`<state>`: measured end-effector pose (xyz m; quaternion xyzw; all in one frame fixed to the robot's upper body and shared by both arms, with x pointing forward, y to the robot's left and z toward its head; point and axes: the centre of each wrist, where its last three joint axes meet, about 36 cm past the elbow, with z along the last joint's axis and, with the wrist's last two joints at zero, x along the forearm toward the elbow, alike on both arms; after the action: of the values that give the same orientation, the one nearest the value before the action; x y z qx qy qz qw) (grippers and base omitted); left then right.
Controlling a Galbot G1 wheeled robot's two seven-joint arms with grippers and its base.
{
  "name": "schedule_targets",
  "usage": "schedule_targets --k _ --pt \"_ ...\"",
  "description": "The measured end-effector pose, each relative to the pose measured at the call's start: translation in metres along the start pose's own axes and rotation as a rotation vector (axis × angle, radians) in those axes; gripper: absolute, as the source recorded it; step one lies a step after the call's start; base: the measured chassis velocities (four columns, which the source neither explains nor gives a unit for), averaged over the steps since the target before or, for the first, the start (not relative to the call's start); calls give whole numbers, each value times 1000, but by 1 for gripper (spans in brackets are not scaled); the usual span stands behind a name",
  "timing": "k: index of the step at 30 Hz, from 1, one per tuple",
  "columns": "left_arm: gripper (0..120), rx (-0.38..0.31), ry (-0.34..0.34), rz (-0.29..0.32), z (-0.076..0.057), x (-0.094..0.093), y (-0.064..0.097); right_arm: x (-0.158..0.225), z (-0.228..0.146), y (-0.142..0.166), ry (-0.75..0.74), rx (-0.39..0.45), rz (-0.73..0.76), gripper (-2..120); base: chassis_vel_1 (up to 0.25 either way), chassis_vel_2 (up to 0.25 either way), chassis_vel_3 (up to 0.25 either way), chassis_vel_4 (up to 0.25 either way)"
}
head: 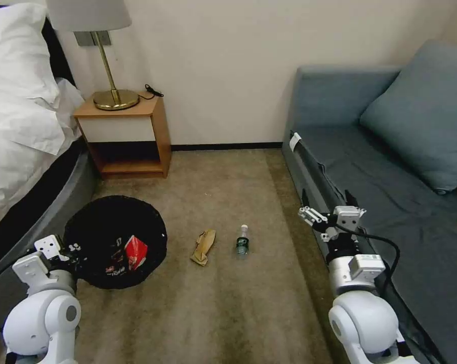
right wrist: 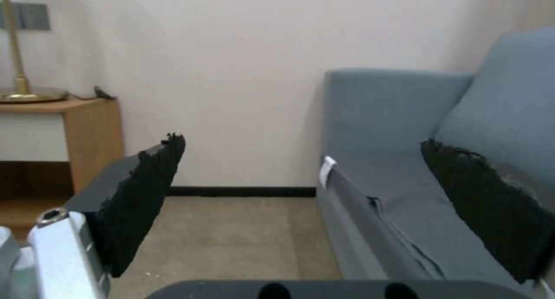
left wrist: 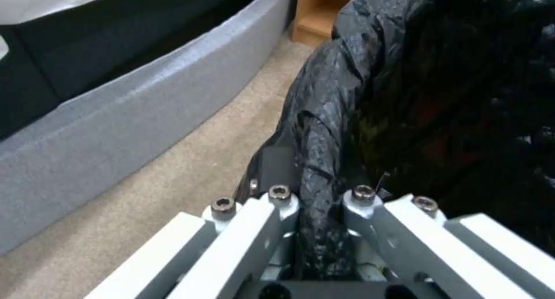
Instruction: Pick up the trash bin, then pick up the garbage on the floor and place it into the trash bin.
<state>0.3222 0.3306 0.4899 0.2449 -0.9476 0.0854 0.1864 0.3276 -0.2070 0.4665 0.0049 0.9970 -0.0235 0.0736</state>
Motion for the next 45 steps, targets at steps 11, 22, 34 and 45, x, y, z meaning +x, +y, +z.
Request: schedule_targets --k 11,22,34,45 --pt "3 4 -4 -5 -1 0 2 0 7 12 15 -8 -46 100 -74 69 68 -76" --pt "3 16 -11 -6 -5 -1 4 -4 13 20 26 -13 -63 100 -211 210 211 -208" --pt "3 15 -17 4 -6 2 1 -31 12 40 203 -131 -127 100 -55 54 54 -52" --pt "3 8 -34 16 -7 5 -3 -115 36 83 762 -173 -208 100 0 0 0 0"
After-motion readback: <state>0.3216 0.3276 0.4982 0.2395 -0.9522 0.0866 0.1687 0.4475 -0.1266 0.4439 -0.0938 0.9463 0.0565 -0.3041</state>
